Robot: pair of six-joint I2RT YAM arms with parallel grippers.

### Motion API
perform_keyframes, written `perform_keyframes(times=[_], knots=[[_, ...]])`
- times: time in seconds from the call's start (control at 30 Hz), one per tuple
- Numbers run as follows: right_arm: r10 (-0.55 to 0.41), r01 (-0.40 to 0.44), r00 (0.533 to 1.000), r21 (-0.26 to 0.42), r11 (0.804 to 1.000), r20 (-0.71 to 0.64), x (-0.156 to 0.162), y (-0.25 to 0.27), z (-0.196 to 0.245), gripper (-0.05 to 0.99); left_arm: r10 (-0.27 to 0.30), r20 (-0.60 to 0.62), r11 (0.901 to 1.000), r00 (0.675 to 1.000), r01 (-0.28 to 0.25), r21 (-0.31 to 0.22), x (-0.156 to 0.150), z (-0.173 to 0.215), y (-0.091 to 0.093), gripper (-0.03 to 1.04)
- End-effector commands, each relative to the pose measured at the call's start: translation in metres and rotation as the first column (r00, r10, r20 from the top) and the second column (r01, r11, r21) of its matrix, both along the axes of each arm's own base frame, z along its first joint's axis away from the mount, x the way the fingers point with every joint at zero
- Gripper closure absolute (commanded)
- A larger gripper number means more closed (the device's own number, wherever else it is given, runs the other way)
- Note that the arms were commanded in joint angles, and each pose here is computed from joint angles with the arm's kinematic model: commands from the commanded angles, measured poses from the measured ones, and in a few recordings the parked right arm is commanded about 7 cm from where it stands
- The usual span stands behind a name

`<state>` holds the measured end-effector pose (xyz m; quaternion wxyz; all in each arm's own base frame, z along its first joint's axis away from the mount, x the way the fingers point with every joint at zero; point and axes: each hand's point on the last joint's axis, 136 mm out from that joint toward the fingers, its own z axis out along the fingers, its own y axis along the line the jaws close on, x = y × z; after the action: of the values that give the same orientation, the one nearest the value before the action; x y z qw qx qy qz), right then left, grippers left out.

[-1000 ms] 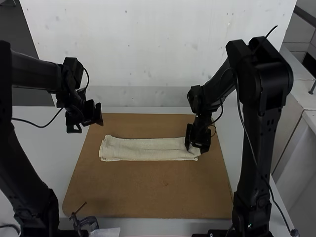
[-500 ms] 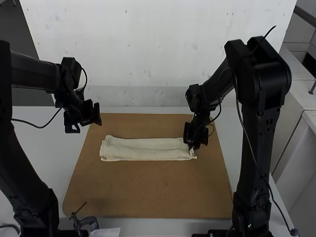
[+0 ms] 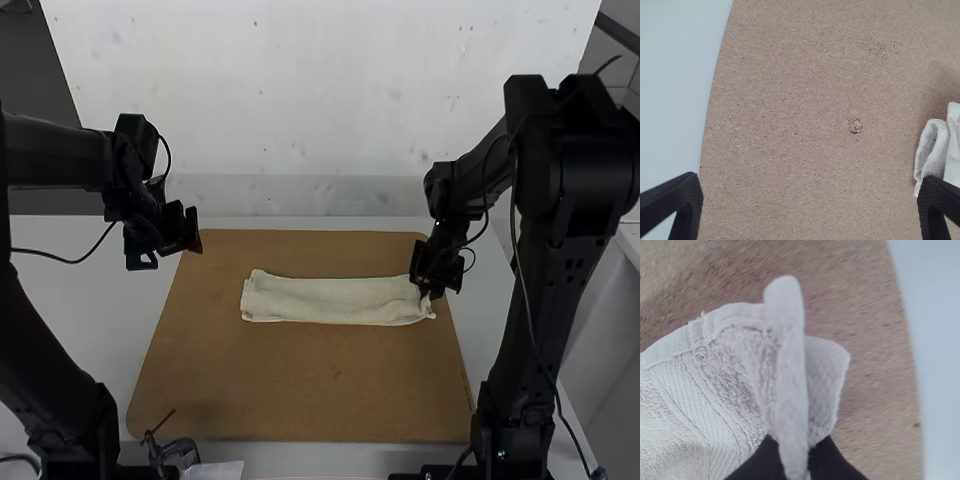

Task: Fold the towel.

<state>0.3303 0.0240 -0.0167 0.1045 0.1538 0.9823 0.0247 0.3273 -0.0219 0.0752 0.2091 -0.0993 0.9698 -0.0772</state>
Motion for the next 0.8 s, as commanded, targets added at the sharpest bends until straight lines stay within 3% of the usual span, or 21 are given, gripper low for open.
perform_keyframes(times=[0.0,0.37,0.57,0.77], knots=[[-0.022,0.024,0.999,-0.045,0.999,0.04,0.003,-0.039,0.013,0.92,-0.01,0.036,0.9999,0.999,0.01,-0.001,-0.002,0.011,0.001,0.05],[-0.096,0.102,0.993,-0.079,0.992,0.076,0.004,-0.106,0.031,0.92,-0.011,0.024,0.9999,1.0,0.011,0.001,-0.008,0.006,0.002,0.05],[0.035,-0.031,0.997,-0.059,0.998,0.075,0.006,-0.036,0.042,0.92,-0.015,0.023,0.9999,1.0,0.015,0.003,-0.007,0.005,0.002,0.05],[0.185,-0.18,0.979,-0.059,0.982,0.087,0.016,0.067,0.054,0.92,-0.004,0.02,1.0,1.0,0.003,0.006,-0.005,0.003,0.007,0.05]])
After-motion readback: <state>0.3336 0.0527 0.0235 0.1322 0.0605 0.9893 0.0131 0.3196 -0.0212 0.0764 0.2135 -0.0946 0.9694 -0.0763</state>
